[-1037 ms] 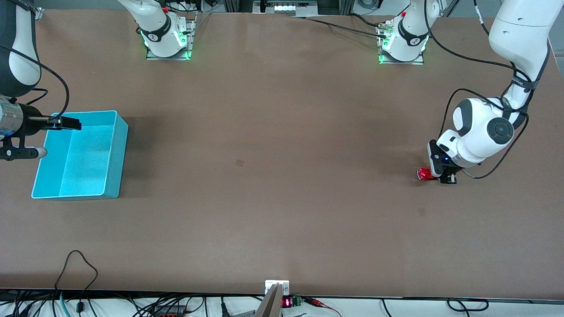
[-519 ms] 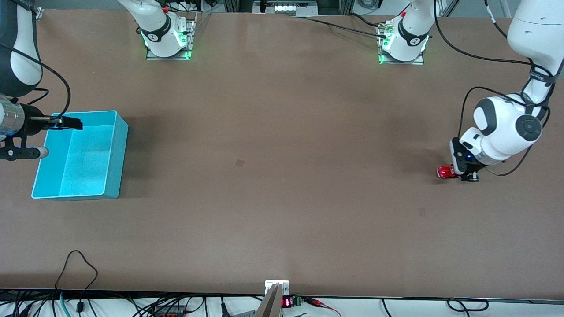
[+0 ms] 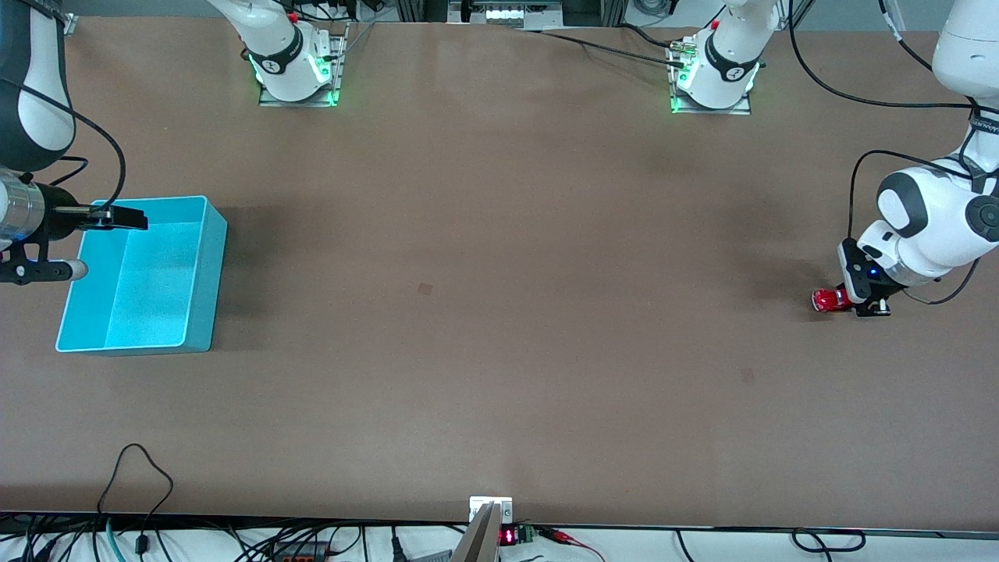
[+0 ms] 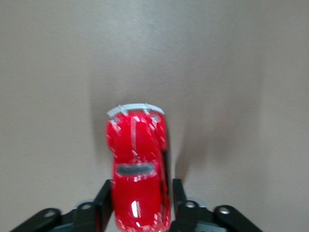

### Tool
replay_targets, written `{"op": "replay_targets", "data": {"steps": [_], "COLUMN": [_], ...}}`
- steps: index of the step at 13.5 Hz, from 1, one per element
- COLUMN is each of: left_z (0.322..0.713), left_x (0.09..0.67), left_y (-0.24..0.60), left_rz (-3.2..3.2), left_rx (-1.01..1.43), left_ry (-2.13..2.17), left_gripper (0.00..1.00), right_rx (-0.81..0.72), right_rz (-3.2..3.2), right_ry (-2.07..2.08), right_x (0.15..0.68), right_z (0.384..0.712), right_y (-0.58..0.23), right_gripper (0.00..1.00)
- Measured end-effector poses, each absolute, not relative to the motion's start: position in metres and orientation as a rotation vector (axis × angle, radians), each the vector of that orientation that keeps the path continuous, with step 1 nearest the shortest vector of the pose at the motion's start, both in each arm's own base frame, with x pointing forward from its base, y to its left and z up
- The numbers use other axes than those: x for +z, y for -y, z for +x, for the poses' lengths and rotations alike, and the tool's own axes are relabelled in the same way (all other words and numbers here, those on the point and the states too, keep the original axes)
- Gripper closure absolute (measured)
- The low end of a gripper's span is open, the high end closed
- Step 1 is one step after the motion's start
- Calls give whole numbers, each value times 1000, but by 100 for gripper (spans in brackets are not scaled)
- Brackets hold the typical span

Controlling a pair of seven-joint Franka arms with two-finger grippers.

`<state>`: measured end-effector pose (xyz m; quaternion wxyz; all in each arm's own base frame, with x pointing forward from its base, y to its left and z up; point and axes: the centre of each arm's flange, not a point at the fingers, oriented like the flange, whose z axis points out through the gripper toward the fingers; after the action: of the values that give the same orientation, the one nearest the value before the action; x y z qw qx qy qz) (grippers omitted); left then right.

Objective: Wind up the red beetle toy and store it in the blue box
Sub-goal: 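Drag the held car backward along the table to wind it, then open the left gripper and lift it off the car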

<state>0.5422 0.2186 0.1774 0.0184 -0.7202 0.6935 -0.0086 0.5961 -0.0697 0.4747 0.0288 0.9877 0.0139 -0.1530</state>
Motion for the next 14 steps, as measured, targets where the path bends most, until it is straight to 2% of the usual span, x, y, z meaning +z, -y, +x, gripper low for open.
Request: {"op": "replay_targets", "data": {"steps": [2, 4, 8, 14], "left_z": [551, 583, 611, 624], "left_x": [187, 230, 304, 318], "left_y": [-214, -194, -133, -27], "left_rz": [-2241, -2182, -2061, -1935], "left_rx": [-9, -26, -3, -83], "left_ry": [-2193, -2236, -2351, -2487], "left_gripper": [22, 2, 0, 0], "right_rx": [-472, -473, -473, -476], "right_rz": [3048, 3047, 3048, 3047], "right_ry": [-44, -43, -45, -42], "right_x": [475, 475, 475, 475], "right_z": [596, 596, 596, 596], "right_y": [69, 69, 69, 70], "right_gripper": [0, 0, 0, 0]}}
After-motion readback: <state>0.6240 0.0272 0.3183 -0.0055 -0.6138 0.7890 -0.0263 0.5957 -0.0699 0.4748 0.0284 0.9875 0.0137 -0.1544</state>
